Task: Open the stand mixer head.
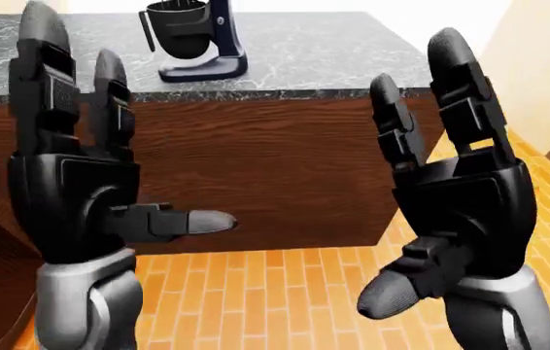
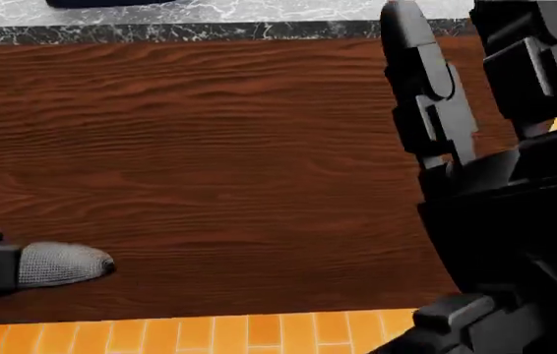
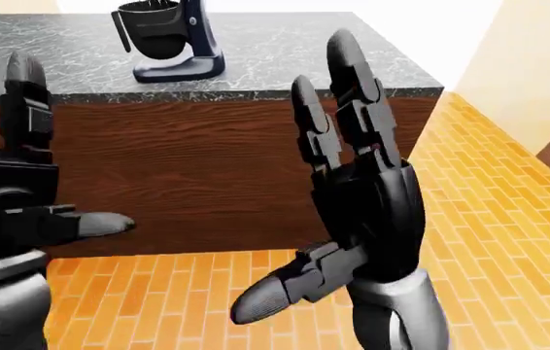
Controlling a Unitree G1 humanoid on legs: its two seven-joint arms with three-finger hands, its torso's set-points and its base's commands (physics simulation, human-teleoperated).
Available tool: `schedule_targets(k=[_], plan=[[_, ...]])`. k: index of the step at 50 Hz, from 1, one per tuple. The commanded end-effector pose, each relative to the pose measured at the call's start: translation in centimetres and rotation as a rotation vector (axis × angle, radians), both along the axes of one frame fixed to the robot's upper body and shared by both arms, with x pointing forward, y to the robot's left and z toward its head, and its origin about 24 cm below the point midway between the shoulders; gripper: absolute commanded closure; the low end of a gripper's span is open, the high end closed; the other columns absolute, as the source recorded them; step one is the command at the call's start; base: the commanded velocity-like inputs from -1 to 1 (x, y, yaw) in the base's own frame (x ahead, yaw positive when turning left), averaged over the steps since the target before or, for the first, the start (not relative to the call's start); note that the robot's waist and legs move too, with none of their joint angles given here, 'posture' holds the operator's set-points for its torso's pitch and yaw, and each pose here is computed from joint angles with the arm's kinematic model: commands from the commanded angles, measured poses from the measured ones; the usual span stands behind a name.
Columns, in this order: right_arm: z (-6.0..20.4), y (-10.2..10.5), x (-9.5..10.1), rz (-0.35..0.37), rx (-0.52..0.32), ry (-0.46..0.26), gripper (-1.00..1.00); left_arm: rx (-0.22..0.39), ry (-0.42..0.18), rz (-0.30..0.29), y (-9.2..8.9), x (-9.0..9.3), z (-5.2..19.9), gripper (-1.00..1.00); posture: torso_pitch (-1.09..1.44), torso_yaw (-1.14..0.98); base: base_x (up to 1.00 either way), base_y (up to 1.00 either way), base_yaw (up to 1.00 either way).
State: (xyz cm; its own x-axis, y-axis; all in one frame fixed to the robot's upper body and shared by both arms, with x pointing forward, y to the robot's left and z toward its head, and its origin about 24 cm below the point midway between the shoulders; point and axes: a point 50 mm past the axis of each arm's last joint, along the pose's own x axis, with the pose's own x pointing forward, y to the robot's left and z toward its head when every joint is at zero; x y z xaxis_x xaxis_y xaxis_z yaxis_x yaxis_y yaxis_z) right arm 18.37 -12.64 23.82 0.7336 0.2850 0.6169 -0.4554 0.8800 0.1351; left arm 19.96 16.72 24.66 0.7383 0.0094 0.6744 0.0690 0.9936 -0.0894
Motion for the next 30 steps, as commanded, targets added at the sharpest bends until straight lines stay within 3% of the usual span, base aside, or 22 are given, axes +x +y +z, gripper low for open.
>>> schedule_targets(k=[1,30], plan=[[1.61,-0.07,-1.20,0.024,0.109,-0.015,-1.00,-0.030,-0.049,-0.021,-0.36,-1.71,1.85,-1.00,0.00,0.00,0.00,0.00,0.00],[1.67,-0.09,-1.36,0.028,0.105,-0.012,-1.00,-0.028,-0.043,-0.025,-0.45,-1.71,1.73,-1.00,0.00,0.00,0.00,0.00,0.00]])
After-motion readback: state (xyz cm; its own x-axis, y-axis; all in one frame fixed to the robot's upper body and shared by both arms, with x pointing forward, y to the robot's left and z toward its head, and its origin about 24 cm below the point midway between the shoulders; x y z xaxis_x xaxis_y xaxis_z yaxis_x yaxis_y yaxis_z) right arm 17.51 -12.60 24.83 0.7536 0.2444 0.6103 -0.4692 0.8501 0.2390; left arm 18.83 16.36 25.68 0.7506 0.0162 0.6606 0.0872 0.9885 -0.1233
